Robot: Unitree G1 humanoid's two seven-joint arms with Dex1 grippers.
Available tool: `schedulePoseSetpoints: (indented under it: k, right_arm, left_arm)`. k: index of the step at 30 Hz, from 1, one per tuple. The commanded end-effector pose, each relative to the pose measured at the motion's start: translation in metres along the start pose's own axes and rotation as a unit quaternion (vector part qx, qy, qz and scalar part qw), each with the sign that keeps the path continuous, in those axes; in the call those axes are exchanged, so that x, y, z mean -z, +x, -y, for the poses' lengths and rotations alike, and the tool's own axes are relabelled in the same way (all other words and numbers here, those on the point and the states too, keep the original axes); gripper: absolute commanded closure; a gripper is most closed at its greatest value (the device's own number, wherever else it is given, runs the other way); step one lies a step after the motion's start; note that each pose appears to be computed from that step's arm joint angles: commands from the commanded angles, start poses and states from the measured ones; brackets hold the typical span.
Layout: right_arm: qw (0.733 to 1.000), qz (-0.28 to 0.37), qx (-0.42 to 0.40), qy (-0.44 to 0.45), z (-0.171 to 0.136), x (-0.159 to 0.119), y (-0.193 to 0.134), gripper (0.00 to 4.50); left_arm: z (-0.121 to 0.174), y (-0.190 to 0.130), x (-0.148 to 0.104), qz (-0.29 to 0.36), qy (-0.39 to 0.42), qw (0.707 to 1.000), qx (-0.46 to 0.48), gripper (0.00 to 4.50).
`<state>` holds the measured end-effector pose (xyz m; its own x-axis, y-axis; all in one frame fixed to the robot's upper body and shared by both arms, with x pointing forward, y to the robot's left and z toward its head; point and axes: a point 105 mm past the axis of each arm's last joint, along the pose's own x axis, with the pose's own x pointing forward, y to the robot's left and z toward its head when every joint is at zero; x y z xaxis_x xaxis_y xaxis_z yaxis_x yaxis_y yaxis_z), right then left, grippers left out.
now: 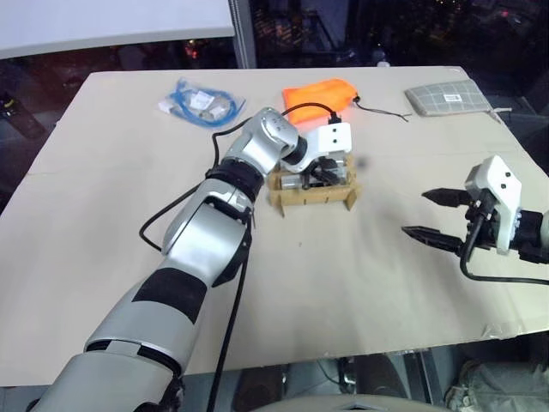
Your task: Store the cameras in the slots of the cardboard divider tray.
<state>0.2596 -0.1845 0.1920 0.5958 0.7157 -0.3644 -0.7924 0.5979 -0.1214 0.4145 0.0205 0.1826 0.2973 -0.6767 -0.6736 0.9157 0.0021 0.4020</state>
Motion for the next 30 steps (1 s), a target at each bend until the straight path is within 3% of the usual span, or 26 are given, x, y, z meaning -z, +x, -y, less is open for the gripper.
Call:
schedulePoseSetpoints:
  k: [1, 14, 18, 20, 24, 27, 30]
  right_arm:
    - [0.999, 0.026, 0.009, -0.023, 0.004, -0.013, -0.015, 0.08]
    - [0.999, 0.021, 0.019, -0.021, 0.009, -0.004, -0.022, 0.00]
    - [0.999, 0.024, 0.021, -0.023, 0.010, -0.005, -0.022, 0.00]
    - [0.999, 0.024, 0.021, -0.024, 0.010, -0.005, -0.022, 0.00]
    - [0.999, 0.024, 0.020, -0.025, 0.010, -0.005, -0.022, 0.00]
    - [0.999, 0.025, 0.019, -0.026, 0.011, -0.005, -0.022, 0.00]
    - [0.999, 0.023, 0.019, -0.024, 0.010, -0.003, -0.022, 0.00]
  left_arm:
    - [-0.002, -0.005, 0.006, -0.024, -0.002, 1.000, 0.000, 3.73]
    - [-0.001, -0.004, 0.006, -0.018, -0.029, 0.999, 0.008, 3.73]
    - [-0.005, -0.006, 0.005, -0.020, -0.003, 1.000, -0.010, 3.73]
    - [-0.008, -0.007, 0.003, -0.019, 0.004, 1.000, -0.022, 2.70]
    - [-0.016, -0.010, -0.005, 0.004, -0.030, 0.998, -0.047, 1.22]
    - [-0.018, -0.012, -0.006, 0.004, -0.027, 0.998, -0.048, 1.22]
    - [-0.035, -0.034, -0.022, 0.047, -0.037, 0.994, -0.090, 1.22]
